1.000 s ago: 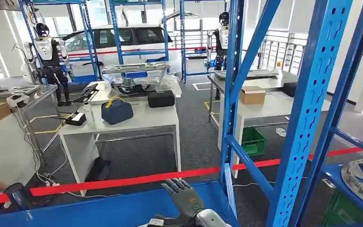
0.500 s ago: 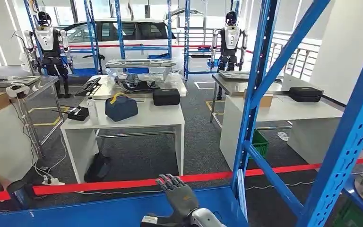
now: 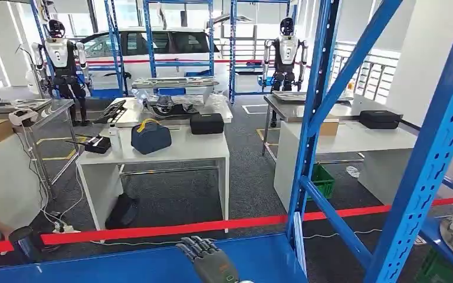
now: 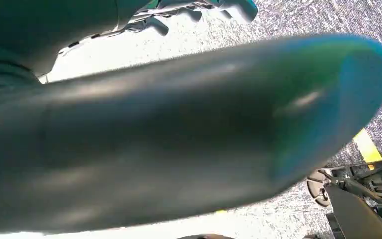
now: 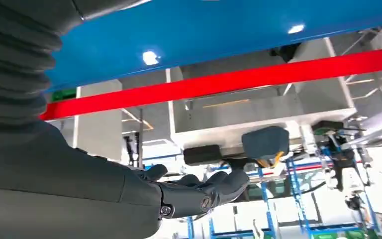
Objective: Take the parts from the cabinet and place them on the table.
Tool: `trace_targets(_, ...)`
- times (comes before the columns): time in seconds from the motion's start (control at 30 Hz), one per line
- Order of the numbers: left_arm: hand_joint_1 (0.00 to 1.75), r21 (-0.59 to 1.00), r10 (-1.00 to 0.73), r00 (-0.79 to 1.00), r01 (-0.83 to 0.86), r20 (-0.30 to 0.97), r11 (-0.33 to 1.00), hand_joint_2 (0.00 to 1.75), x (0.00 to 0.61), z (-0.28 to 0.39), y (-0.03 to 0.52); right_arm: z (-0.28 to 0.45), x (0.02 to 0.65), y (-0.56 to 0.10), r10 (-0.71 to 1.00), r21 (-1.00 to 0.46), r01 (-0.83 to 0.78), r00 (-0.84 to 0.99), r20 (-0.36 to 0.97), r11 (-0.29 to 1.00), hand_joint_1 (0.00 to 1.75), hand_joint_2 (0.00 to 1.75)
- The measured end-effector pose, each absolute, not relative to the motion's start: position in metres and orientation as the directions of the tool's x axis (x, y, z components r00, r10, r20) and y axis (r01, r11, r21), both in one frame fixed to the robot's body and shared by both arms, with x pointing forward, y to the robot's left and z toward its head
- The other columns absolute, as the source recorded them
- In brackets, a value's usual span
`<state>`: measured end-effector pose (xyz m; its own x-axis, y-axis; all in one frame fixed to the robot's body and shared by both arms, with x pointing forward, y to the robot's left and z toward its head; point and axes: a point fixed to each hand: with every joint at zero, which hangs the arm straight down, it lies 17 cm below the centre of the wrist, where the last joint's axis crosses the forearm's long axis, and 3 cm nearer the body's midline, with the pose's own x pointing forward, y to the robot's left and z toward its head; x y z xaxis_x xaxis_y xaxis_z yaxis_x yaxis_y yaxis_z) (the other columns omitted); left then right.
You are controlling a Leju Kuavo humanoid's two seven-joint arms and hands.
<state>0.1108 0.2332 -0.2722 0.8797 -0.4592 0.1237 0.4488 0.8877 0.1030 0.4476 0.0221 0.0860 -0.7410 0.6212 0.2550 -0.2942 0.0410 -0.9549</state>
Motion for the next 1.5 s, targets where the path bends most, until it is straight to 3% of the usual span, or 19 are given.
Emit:
trace_targets(0.3,0.0,0.104,-0.462,0.878,0.451,0.13,0.886,0.0,0.114,-0.272,0.232,0.088,0.433,0.021,0.592,-0.956,-0.294,-0.766,0.251,0.024,0.0,1.75)
trace_targets(0.8,0.0,0.11,-0.465,0.877,0.453,0.123,0.885,0.0,0.115,-0.271,0.233,0.039,0.415,0.002,0.607,-0.913,-0.359,-0.774,0.177,-0.192,0.0,1.75)
trace_targets(1.17,0.0,0.116,-0.468,0.875,0.456,0.12,0.882,0.0,0.116,-0.271,0.235,0.012,0.407,-0.011,0.611,-0.876,-0.394,-0.776,0.157,-0.276,0.0,1.75)
trace_targets(1.5,0.0,0.125,-0.475,0.873,0.461,0.114,0.878,0.0,0.116,-0.271,0.235,-0.024,0.403,-0.051,0.64,-0.791,-0.447,-0.762,0.093,-0.417,0.0,1.75)
